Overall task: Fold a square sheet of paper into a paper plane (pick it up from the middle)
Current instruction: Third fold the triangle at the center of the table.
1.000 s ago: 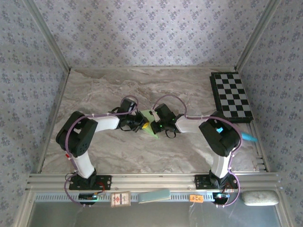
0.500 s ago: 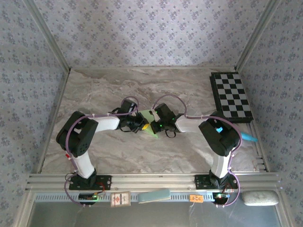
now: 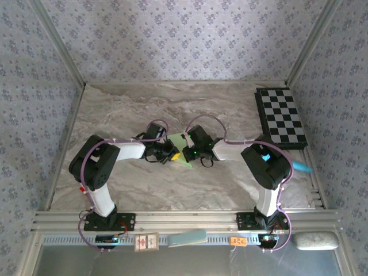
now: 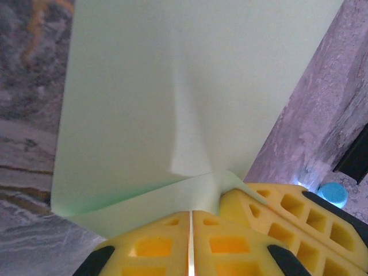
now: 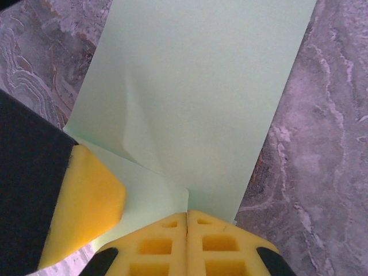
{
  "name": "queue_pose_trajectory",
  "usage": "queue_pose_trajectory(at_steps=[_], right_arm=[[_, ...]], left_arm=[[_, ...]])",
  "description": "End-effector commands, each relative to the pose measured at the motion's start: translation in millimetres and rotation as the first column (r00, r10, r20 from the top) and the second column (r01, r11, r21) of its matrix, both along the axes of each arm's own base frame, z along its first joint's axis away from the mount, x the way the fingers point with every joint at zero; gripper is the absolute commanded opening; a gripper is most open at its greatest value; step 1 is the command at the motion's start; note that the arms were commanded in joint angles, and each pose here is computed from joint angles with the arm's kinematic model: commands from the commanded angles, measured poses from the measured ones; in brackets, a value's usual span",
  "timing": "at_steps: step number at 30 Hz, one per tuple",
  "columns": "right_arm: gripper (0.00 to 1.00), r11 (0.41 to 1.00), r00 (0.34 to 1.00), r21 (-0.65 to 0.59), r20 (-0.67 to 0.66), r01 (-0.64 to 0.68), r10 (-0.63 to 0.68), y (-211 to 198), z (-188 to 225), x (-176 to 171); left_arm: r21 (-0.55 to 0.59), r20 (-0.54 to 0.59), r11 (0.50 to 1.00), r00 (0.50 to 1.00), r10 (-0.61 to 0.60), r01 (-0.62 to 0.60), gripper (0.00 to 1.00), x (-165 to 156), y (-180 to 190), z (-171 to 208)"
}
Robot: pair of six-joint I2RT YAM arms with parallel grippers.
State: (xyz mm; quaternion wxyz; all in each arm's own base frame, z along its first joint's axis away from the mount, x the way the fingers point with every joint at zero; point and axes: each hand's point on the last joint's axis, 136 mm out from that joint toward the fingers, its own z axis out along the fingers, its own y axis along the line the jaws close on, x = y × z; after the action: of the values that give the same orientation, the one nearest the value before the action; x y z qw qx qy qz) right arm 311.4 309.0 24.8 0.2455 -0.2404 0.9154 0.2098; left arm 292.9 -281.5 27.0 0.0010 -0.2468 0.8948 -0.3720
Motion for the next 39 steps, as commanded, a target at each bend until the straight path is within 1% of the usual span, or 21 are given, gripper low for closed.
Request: queue_pose_trajectory(at_steps=[1,15,18,22,26,28,30,32,35,39], right_arm=[[0.0,0.997,0.996,-0.071,-0.078,0.026,-0.031,-13.8,-23.5,-8.1],[0.0,0.998,0.996,-0.065,-0.088,0.025,-0.031,-12.5,-23.5,-8.1],[0.0,0.998,0.996,-0.046,-0.083,0.032,-0.035,-10.3,-18.8,-6.5],[0.0,0.999,0.995,0.008,-0.085,0.049,-0.048,-3.0,-0.6,-0.3],[0.12,0.994,0.993,0.077,-0.096,0.081,-0.073,3.7,29.3,9.7],[0.2,0.989,0.991,0.112,-0.099,0.098,-0.087,4.5,47.0,13.0],[0.3,0.984,0.987,0.119,-0.107,0.129,-0.117,-0.9,59.4,15.1],[0.34,0.982,0.985,0.133,-0.128,0.131,-0.114,-4.5,69.3,12.8],[0.34,0.98,0.976,0.156,-0.197,0.122,-0.09,-8.5,72.6,2.7],[0.23,0.975,0.956,0.218,-0.292,0.052,0.015,1.0,70.0,-19.9]], left_arm=[[0.037,-0.015,0.999,1.0,-0.011,0.011,0.09,-6.2,6.0,-11.4],[0.08,-0.039,0.997,0.999,-0.009,0.012,0.07,-12.6,14.5,-25.5],[0.091,-0.048,0.996,0.999,-0.006,0.01,0.06,-14.5,17.0,-29.7],[0.105,-0.067,0.994,0.998,-0.003,0.01,0.05,-17.2,19.6,-34.7],[0.121,-0.086,0.993,0.996,-0.001,0.011,0.05,-19.9,21.6,-38.3],[0.124,-0.092,0.992,0.996,0.001,0.011,0.05,-20.3,22.3,-39.1],[0.127,-0.095,0.992,0.995,0.002,0.01,0.05,-19.9,22.4,-39.1],[0.126,-0.096,0.992,0.995,-0.001,0.013,0.05,-20.0,21.5,-39.0],[0.128,-0.099,0.992,0.995,-0.004,0.016,0.04,-19.5,20.9,-38.8],[0.126,-0.1,0.992,0.995,-0.005,0.018,0.04,-18.7,20.1,-37.7]])
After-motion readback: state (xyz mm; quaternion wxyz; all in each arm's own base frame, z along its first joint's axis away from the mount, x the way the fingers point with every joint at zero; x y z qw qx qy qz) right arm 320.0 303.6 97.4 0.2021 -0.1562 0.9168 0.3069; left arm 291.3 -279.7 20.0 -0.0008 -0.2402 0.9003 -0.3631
